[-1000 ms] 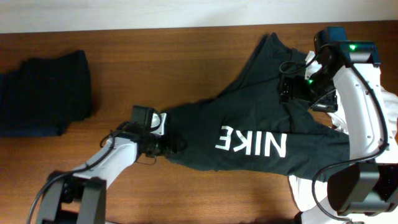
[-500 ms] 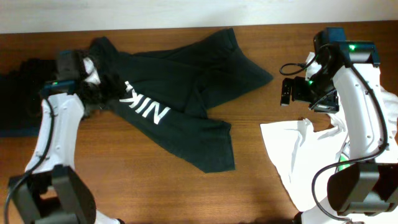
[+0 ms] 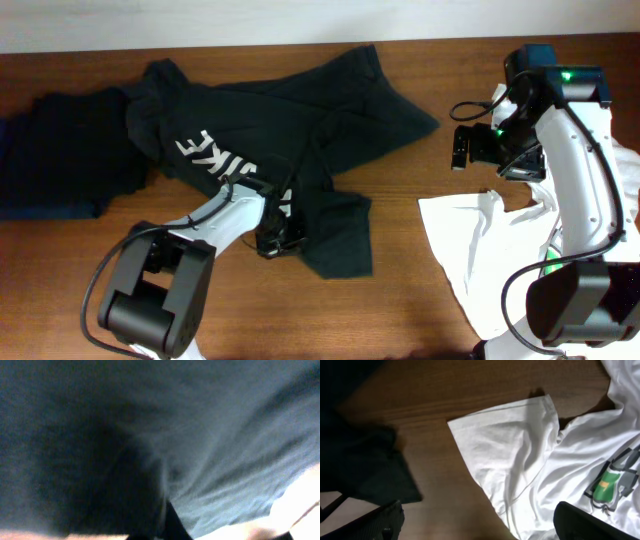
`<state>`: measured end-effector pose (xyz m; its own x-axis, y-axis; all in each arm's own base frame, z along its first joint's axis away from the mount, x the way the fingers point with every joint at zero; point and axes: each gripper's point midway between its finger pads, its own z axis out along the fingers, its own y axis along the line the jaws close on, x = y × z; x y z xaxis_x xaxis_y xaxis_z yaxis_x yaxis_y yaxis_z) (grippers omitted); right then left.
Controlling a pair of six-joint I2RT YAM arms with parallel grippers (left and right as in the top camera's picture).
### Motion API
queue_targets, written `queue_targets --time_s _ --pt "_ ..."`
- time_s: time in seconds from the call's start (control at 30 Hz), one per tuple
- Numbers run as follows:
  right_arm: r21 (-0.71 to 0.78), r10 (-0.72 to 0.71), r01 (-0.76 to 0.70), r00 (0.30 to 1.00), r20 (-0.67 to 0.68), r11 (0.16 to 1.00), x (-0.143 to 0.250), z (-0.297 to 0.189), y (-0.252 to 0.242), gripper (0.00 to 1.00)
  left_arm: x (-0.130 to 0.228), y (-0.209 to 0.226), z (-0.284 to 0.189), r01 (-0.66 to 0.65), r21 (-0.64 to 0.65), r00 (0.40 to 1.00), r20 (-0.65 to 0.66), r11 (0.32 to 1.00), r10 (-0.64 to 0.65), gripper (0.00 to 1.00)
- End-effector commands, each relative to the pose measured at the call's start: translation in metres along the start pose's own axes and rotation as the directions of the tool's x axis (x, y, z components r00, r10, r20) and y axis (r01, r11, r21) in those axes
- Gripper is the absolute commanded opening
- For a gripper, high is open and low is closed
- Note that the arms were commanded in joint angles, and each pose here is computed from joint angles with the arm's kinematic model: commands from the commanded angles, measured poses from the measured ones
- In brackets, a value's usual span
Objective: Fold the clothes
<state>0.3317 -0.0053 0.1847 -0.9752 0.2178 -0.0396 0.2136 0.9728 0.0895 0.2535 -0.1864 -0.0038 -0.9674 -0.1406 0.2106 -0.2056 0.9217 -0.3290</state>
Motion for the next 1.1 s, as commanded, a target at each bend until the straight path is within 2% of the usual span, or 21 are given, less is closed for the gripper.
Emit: queue_targets --time_s 0.0,0.03,0.07,0.13,0.2,0.23,0.3,0.37,0.5,0.57,0.6,0.67,0.7,0.77,0.8,0.87,0.9,0.93,0.97,1.0,1.07 --pt "0.037 0.001 -0.002 0.999 0.038 0.999 -0.001 -0.009 -0.007 0.99 -0.004 0.101 -0.032 0.148 -0.295 0.989 0.043 0.944 -0.141 0.0" --pt "0.037 0.001 -0.002 0.999 0.035 0.999 -0.002 -0.007 -0.007 0.99 -0.006 0.132 -0.057 0.211 -0.336 0.977 0.079 0.918 -0.196 0.0" --pt "0.022 -0.001 0.0 1.0 0.029 1.0 -0.002 -0.005 -0.004 0.99 -0.013 0.161 -0.087 0.307 -0.296 0.95 0.153 0.904 -0.273 0.0" --pt "-0.086 -0.004 0.005 1.0 0.014 0.996 -0.006 0.0 0.016 0.99 -0.019 0.187 -0.119 0.431 -0.204 0.891 0.253 0.879 -0.378 0.0" --pt "-0.101 -0.016 0.015 1.0 -0.013 0.995 -0.007 0.011 0.023 1.0 -0.018 0.214 -0.14 0.5 -0.156 0.844 0.309 0.852 -0.439 0.0" --pt "-0.097 -0.028 0.024 0.999 -0.041 0.995 -0.005 0.019 0.024 0.88 -0.017 0.224 -0.143 0.534 -0.141 0.822 0.316 0.833 -0.473 0.0" --pt "-0.083 -0.044 0.032 0.989 -0.14 0.996 0.011 0.052 0.023 0.28 -0.015 0.233 -0.146 0.557 -0.125 0.806 0.32 0.821 -0.498 0.0" --pt "-0.083 -0.037 0.021 0.981 -0.19 0.996 0.025 0.094 0.017 0.04 -0.016 0.232 -0.146 0.556 -0.115 0.806 0.317 0.823 -0.5 0.0" --pt "-0.094 -0.036 0.017 0.978 -0.205 0.995 0.057 0.171 0.007 0.04 -0.018 0.229 -0.146 0.552 -0.101 0.806 0.317 0.827 -0.5 0.0" --pt "-0.026 -0.017 0.011 0.975 -0.221 1.0 0.066 0.181 -0.011 0.04 -0.018 0.23 -0.146 0.552 -0.1 0.806 0.318 0.828 -0.499 0.0" --pt "0.07 0.05 -0.035 0.971 -0.232 0.997 0.07 0.181 -0.04 0.04 -0.018 0.23 -0.146 0.552 -0.1 0.806 0.319 0.828 -0.499 0.0" --pt "0.126 0.156 -0.127 0.954 -0.256 0.984 0.078 0.177 -0.071 0.08 -0.018 0.23 -0.146 0.552 -0.1 0.806 0.319 0.828 -0.499 0.0" --pt "0.223 0.315 -0.264 0.917 -0.243 0.938 0.084 0.171 -0.106 0.07 -0.019 0.23 -0.146 0.552 -0.1 0.806 0.32 0.828 -0.498 0.0" --pt "0.319 0.472 -0.398 0.858 -0.202 0.86 0.093 0.165 -0.146 0.04 -0.019 0.23 -0.146 0.552 -0.099 0.805 0.322 0.828 -0.498 0.0" --pt "0.405 0.633 -0.536 0.759 -0.152 0.741 0.108 0.158 -0.18 0.04 -0.019 0.23 -0.146 0.551 -0.099 0.805 0.322 0.828 -0.498 0.0" --pt "0.446 0.767 -0.657 0.632 -0.113 0.608 0.125 0.151 -0.205 0.04 -0.019 0.23 -0.146 0.551 -0.099 0.805 0.323 0.829 -0.497 0.0" --pt "0.391 0.791 -0.702 0.597 -0.133 0.595 0.123 0.149 -0.203 0.04 -0.019 0.23 -0.146 0.551 -0.099 0.805 0.323 0.828 -0.497 0.0" --pt "0.27 0.736 -0.687 0.655 -0.173 0.675 0.106 0.146 -0.189 0.04 -0.019 0.23 -0.146 0.551 -0.099 0.805 0.323 0.829 -0.497 0.0" --pt "0.112 0.631 -0.622 0.752 -0.189 0.775 0.081 0.139 -0.165 0.08 -0.02 0.23 -0.146 0.551 -0.098 0.805 0.324 0.829 -0.497 0.0" --pt "-0.093 0.466 -0.485 0.869 -0.166 0.87 0.051 0.125 -0.128 0.16 -0.02 0.23 -0.146 0.551 -0.098 0.805 0.326 0.829 -0.496 0.0" --pt "-0.343 0.17 -0.168 0.985 -0.025 0.924 0.0 0.088 -0.045 0.29 -0.019 0.23 -0.146 0.551 -0.1 0.806 0.322 0.828 -0.497 0.0"
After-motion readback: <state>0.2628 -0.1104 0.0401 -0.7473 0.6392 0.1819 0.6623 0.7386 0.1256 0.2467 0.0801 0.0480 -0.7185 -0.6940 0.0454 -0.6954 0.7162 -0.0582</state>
